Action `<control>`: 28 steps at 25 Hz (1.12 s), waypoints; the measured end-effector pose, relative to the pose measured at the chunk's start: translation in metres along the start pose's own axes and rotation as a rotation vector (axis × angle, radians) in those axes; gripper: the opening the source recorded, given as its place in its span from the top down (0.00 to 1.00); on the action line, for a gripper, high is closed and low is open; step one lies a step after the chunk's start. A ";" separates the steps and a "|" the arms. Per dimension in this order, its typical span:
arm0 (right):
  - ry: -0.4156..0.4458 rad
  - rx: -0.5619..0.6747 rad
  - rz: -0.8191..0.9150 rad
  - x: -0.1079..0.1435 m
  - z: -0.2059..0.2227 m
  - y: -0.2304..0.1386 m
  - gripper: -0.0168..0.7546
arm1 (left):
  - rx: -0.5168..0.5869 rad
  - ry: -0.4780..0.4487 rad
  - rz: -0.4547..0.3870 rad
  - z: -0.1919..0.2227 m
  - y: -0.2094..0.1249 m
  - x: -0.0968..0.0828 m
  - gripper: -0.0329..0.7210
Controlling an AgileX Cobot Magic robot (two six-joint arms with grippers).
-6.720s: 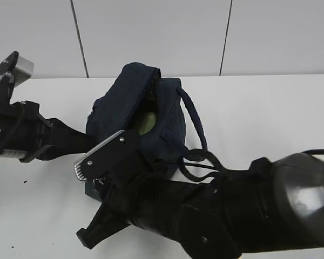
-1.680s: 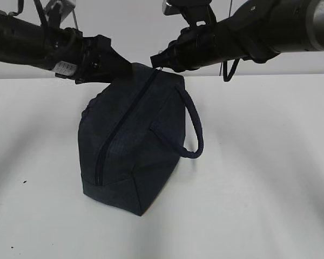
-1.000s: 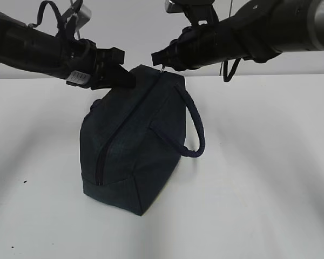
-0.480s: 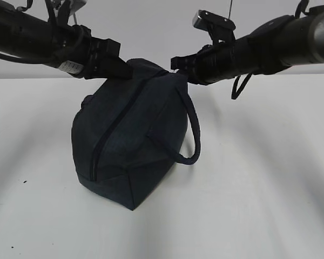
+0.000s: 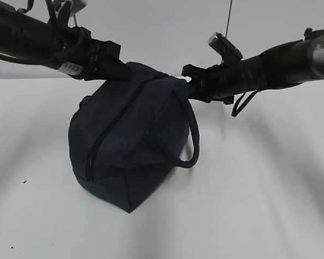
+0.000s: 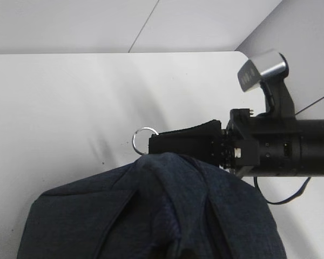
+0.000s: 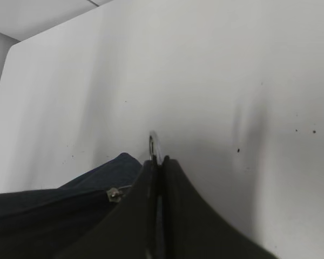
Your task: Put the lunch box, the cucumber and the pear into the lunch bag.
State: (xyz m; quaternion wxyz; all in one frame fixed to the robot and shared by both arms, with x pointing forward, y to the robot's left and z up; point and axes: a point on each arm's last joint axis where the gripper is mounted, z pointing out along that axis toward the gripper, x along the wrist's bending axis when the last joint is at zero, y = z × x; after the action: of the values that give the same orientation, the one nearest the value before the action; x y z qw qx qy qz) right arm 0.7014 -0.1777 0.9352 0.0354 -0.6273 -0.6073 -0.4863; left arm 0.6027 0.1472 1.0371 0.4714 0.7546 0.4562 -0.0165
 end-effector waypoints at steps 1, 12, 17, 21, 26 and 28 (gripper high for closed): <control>0.007 0.001 -0.016 -0.001 -0.001 0.001 0.95 | 0.001 0.000 0.001 0.000 0.000 0.000 0.93; 0.050 -0.038 -0.154 -0.007 -0.039 0.034 0.28 | 0.123 -0.029 -0.042 -0.034 -0.006 0.018 0.39; -0.076 0.106 -0.276 0.008 -0.083 0.041 0.29 | 0.246 0.088 -0.020 -0.061 -0.012 0.015 0.47; -0.332 0.339 -0.270 0.014 -0.117 0.029 0.29 | 0.268 0.237 -0.069 -0.090 -0.014 0.005 0.48; -0.594 0.517 -0.241 0.023 -0.153 -0.004 0.29 | 0.321 0.365 -0.116 -0.112 -0.048 -0.002 0.49; -0.630 0.556 -0.231 0.031 -0.167 -0.026 0.31 | 0.356 0.396 -0.142 -0.118 -0.071 -0.005 0.49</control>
State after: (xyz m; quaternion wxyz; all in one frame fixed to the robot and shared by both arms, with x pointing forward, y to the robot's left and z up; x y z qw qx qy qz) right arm 0.5797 -0.2547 1.0287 -0.0386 -0.6397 -0.7624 -0.0897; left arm 0.5013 0.2395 1.0555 0.2307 0.7801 0.5813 0.0187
